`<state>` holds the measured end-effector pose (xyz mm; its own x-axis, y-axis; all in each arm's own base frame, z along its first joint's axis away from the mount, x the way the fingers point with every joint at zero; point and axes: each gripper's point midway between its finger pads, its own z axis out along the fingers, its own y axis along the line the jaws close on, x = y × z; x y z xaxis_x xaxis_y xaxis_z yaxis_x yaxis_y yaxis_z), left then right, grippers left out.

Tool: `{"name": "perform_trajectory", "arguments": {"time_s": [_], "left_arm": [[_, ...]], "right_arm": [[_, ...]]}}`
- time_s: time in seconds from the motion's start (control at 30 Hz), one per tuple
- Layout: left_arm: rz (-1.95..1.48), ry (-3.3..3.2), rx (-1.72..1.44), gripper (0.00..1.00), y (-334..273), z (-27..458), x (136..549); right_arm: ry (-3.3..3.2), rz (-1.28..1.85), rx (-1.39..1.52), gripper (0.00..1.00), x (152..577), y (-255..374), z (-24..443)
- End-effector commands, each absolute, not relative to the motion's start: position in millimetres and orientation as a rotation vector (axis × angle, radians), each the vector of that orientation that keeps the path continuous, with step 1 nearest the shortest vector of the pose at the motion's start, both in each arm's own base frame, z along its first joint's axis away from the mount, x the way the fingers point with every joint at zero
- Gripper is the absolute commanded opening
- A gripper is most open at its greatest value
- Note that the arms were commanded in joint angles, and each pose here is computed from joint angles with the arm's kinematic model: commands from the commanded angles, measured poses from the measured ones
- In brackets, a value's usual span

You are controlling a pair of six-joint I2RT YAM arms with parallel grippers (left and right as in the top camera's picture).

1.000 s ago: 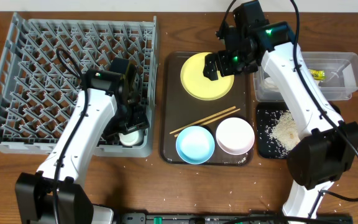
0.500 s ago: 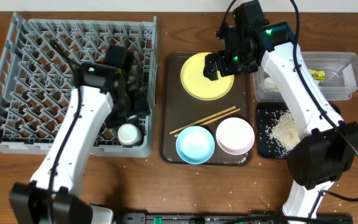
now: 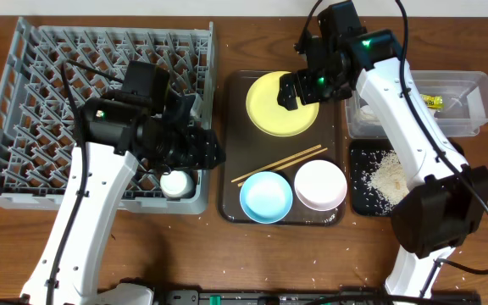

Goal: Sort waste into correct bins and load items into the dishwasher
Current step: 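Reach the left gripper to the light-blue bowl and grasp its rim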

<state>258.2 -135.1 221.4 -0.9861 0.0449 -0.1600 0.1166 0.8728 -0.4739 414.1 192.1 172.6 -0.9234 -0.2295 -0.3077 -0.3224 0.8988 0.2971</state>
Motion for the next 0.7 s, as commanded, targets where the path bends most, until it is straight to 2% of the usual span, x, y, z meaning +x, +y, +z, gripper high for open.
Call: {"name": "perform_trajectory", "arguments": {"time_s": [0.0, 0.47, 0.67], "left_arm": [[-0.825, 2.860, 0.210, 0.73, -143.8, 230.8, 256.4], [-0.861, 2.881, 0.112, 0.73, -171.4, 199.5, 266.9], [-0.553, 2.996, 0.011, 0.73, -178.3, 157.8, 271.7]], "right_arm": [[2.753, 0.503, -0.470, 0.99, 410.6, 199.7, 188.1], [2.670, 0.522, -0.376, 0.99, 421.3, 175.5, 219.5], [2.675, 0.520, -0.367, 0.99, 420.3, 172.1, 219.9]]}}
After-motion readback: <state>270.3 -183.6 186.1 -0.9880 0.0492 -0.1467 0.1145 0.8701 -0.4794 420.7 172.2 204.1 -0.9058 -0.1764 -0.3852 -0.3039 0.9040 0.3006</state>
